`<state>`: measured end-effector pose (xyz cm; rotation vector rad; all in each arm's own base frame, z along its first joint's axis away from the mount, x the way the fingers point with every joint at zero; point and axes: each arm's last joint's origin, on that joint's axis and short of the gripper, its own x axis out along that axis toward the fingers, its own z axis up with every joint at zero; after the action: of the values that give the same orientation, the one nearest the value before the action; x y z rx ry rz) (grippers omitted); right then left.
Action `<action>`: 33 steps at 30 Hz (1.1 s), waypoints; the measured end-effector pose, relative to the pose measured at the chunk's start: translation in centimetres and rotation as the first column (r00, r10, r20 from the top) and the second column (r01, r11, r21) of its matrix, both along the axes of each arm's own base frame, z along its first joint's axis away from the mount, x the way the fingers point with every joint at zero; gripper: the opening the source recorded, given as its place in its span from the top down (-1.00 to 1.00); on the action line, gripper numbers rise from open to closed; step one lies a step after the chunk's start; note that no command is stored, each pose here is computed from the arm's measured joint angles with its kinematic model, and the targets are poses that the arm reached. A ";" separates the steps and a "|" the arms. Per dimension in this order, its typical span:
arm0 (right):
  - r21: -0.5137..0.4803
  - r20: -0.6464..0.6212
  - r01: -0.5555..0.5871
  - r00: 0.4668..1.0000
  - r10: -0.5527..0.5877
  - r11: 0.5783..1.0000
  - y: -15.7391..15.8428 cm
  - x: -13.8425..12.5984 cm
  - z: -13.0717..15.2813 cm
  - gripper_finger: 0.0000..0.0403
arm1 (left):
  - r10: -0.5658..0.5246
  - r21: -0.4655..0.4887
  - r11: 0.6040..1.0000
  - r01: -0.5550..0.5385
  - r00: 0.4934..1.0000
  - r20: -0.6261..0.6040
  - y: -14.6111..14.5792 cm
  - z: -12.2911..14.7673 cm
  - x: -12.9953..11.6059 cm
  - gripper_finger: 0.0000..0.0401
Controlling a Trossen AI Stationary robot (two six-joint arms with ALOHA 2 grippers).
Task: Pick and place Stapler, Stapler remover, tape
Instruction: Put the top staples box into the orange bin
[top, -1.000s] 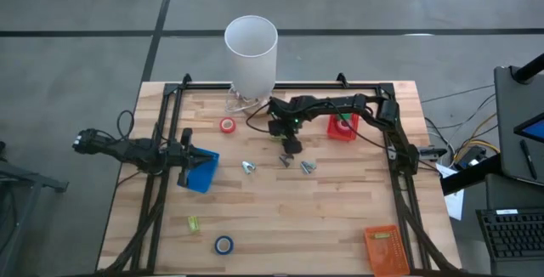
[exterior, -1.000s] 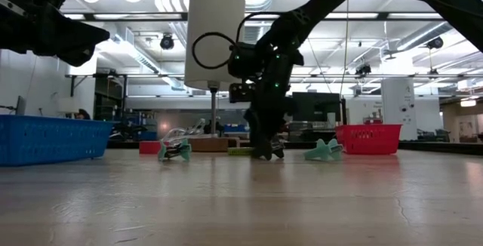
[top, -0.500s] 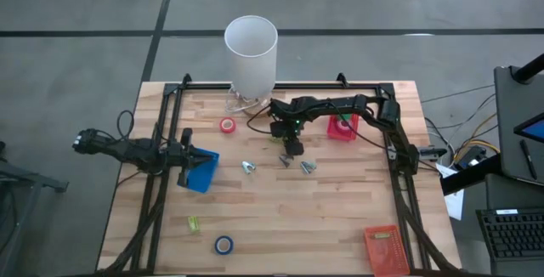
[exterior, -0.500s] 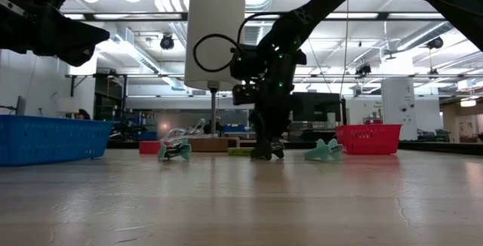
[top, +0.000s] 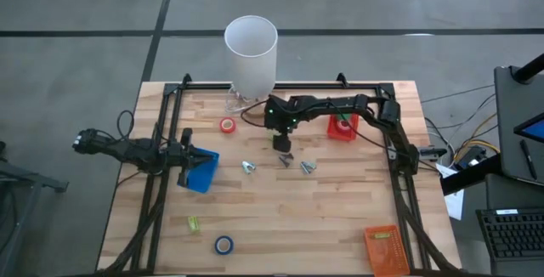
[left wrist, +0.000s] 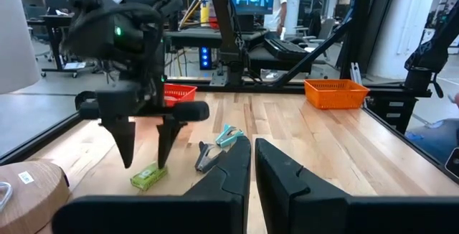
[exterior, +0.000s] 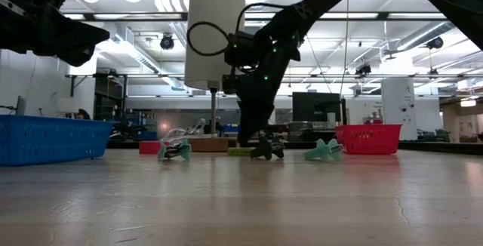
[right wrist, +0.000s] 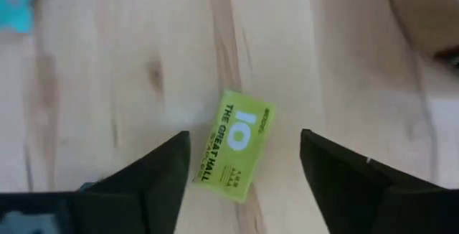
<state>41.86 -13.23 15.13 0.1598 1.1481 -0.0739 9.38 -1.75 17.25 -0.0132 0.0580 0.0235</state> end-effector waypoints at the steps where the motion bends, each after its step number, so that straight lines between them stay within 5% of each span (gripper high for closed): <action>1: 0.009 -0.012 0.015 1.000 -0.015 1.000 0.0 0.0 -0.5 -0.36 | 0.000 0.000 1.000 0.000 1.000 0.000 0.0 0.0 0.0 0.87; 11: -0.103 -0.060 0.006 0.998 -0.012 0.995 1.0 0.4 -1.4 -0.59 | 0.000 0.000 1.000 0.000 1.000 0.000 0.0 0.0 0.0 0.87; 33: -0.108 -0.078 -0.014 0.997 0.006 0.994 1.4 0.9 -0.1 0.51 | 0.000 0.000 1.000 0.000 1.000 0.000 0.0 0.0 0.0 0.87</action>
<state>42.72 -11.83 15.00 0.0548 1.2197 -0.1344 9.38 -1.75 17.25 -0.0135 0.0580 0.0238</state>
